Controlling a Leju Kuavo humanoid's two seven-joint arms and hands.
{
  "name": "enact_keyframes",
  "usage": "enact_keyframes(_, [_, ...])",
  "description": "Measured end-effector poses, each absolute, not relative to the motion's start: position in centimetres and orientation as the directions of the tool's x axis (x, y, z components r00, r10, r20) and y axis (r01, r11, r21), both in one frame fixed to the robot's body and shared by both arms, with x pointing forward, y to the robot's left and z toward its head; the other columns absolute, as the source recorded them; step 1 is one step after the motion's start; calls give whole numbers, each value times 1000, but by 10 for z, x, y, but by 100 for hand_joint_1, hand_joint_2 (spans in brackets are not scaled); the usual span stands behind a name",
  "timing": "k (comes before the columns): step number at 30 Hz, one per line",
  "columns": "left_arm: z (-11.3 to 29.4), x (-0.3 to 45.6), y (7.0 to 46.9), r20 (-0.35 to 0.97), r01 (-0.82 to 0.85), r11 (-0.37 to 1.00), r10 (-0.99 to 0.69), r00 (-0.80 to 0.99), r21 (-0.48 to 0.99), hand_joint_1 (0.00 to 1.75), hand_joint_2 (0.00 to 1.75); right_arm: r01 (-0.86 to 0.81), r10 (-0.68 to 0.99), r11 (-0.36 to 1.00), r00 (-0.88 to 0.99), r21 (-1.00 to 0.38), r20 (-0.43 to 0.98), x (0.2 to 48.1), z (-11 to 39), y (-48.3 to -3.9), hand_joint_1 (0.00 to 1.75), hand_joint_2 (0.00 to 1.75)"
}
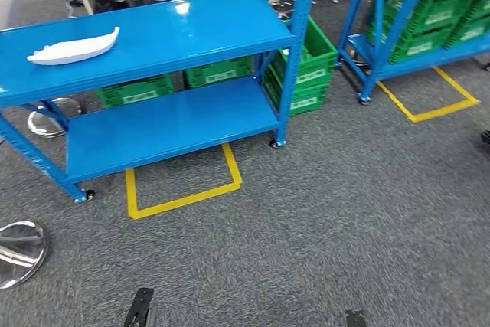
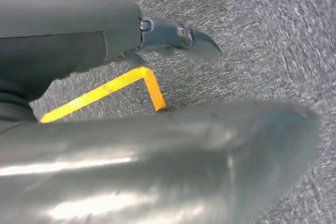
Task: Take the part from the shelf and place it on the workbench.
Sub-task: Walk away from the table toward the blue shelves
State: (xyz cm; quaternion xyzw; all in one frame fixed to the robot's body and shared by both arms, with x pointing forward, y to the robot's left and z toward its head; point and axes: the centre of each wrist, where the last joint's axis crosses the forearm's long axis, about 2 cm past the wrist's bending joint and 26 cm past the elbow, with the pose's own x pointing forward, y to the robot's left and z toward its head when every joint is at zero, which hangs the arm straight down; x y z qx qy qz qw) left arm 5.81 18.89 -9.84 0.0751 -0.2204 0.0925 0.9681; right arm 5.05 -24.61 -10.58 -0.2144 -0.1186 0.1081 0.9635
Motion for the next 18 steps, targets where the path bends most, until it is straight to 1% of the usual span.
enact_keyframes(18, [-99,57,192,443,-214,971,146,884,107,0,0,-172,264,893,949,-415,174,50,-106,-241,0,175])
